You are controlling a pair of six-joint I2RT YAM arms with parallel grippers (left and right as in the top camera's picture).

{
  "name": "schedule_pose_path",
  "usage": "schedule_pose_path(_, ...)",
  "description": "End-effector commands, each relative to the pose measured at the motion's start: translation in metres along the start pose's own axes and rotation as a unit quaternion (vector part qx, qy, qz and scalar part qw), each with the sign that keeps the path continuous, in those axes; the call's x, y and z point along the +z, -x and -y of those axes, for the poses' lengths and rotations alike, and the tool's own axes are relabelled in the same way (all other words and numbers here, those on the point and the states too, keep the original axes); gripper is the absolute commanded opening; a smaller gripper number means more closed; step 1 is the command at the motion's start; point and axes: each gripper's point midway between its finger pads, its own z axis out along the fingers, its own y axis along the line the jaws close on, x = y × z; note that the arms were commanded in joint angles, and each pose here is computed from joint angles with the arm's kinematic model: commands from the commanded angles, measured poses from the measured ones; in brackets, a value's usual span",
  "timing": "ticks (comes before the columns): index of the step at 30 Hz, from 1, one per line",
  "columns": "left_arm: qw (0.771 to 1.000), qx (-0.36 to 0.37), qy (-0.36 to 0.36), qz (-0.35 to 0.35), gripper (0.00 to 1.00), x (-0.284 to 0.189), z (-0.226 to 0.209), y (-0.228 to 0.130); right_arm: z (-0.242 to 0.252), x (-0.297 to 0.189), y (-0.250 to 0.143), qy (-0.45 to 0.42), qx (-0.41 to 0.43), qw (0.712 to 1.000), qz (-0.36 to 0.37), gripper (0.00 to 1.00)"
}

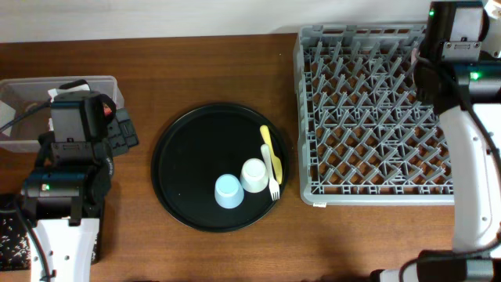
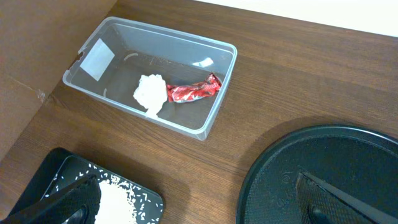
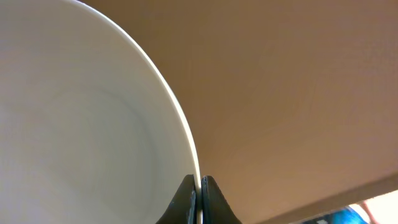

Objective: Sort waste into correct bins and load items into the dishwasher rack
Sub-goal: 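Lift the cream plate with the right gripper and carry it over the rack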

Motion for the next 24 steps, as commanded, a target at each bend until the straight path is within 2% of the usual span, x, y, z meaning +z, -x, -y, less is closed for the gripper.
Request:
schedule_pose_path(1,1.000,-0.008,0.008,0.005,0.99,-0.003,-0.005,0.002,0.020,0.004,0.010,-0.123,-0.009,0.992,0.010,0.04)
schedule_pose_path(6,1.000,-0.008,0.008,0.005,0.99,-0.003,-0.005,0.002,-0.050,-0.008,0.013,-0.082,-0.105,0.991,0.026,0.04)
schedule_pose_path(12,1.000,-0.008,0.008,0.005,0.99,-0.003,-0.005,0.002,-0.126,-0.011,-0.013,-0.090,-0.222,0.970,0.030,0.04)
schedule_pose_path(17,1.000,-0.008,0.008,0.005,0.99,-0.003,-0.005,0.002,-0.145,-0.006,-0.023,-0.080,-0.231,0.969,0.026,0.04)
schedule_pose_path(21,1.000,-0.008,0.008,0.005,0.99,-0.003,-0.005,0.002,-0.170,-0.008,-0.035,-0.005,-0.232,0.972,0.014,0.04)
schedule_pose_path(24,1.000,-0.008,0.008,0.005,0.99,-0.003,-0.005,0.002,-0.193,-0.012,-0.054,0.067,-0.256,0.964,-0.006,0.04)
